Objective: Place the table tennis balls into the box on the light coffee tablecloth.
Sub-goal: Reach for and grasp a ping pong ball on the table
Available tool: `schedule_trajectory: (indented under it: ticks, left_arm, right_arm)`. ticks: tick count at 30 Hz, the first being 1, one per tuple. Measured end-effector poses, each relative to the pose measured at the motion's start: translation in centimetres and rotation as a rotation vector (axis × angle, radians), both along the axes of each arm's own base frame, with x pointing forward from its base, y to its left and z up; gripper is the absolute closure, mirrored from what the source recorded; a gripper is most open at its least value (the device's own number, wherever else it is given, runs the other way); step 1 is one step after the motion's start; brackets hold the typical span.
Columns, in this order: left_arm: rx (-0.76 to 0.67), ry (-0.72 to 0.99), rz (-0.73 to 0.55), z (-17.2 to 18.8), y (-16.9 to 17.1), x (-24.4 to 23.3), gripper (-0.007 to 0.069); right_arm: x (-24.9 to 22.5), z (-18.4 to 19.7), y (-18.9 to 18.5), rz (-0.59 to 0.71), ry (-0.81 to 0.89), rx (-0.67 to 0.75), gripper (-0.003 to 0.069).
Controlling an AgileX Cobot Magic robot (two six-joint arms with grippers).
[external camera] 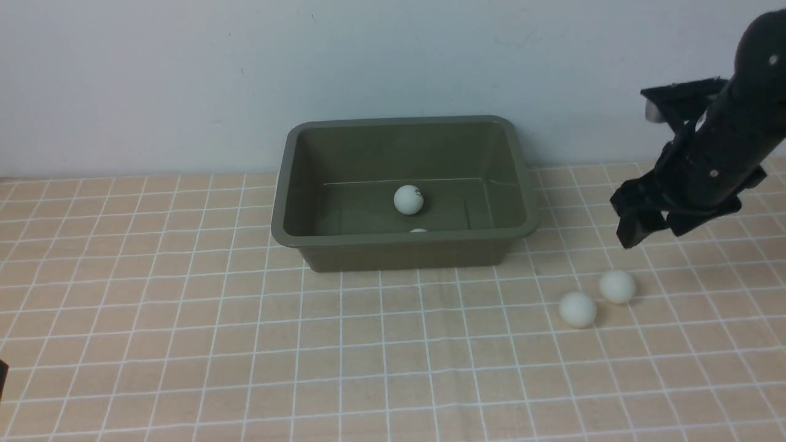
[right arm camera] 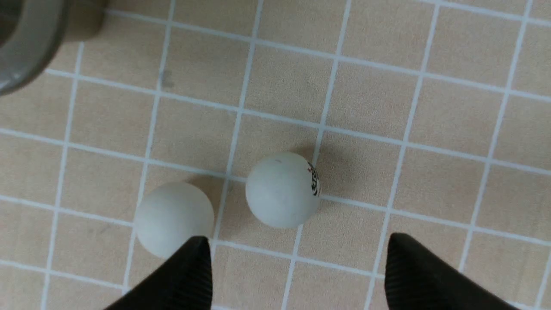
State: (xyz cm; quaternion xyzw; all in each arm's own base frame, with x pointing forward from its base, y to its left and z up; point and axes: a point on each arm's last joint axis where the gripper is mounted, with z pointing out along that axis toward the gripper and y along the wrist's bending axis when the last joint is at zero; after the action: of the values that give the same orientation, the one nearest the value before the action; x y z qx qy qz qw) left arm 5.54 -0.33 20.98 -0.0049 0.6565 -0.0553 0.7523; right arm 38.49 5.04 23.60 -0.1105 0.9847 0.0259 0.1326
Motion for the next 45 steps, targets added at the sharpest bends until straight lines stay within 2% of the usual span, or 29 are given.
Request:
schedule_trajectory:
  ticks: [10,20,23,24,25,30,35,40,43,45]
  left_arm:
    - [0.000,0.000,0.000,0.0,0.0,0.0,0.0690]
    - [0.000,0.000,0.000,0.0,0.0,0.0,0.0690]
    - [0.000,0.000,0.000,0.0,0.0,0.0,0.0690]
    - [0.000,0.000,0.000,0.0,0.0,0.0,0.0690]
    - [0.000,0.000,0.000,0.0,0.0,0.0,0.0690]
    - [0.000,0.000,0.000,0.0,0.0,0.0,0.0690]
    - [0.000,0.000,0.000,0.0,0.0,0.0,0.0690]
    - [0.000,0.000,0.000,0.0,0.0,0.0,0.0690]
    - [0.000,0.000,0.000,0.0,0.0,0.0,0.0690]
    - [0.000,0.000,0.000,0.0,0.0,0.0,0.0690]
  right_arm:
    - [1.9,-5.5,0.2,-0.006,0.055,-0.007,0.0171]
    - [2.4,-8.0,0.6,-0.014,0.111,0.029,0.0174]
    - [2.5,-8.5,0.6,-0.012,0.122,0.028,0.0207]
    - [2.5,-8.5,0.6,-0.009,0.127,0.026,0.0257]
    - [2.6,-8.4,0.6,-0.007,0.131,0.023,0.0293]
    - [3.7,-6.0,0.7,0.010,0.128,0.010,0.0295]
    - [6.1,0.6,1.8,0.024,-0.004,0.118,0.0295]
    - [7.0,5.7,5.6,0.107,-0.171,0.314,0.0295]
    - [6.7,6.5,8.2,0.175,-0.217,0.354,0.0295]
    - [6.4,5.5,11.0,0.246,-0.202,0.358,0.0295]
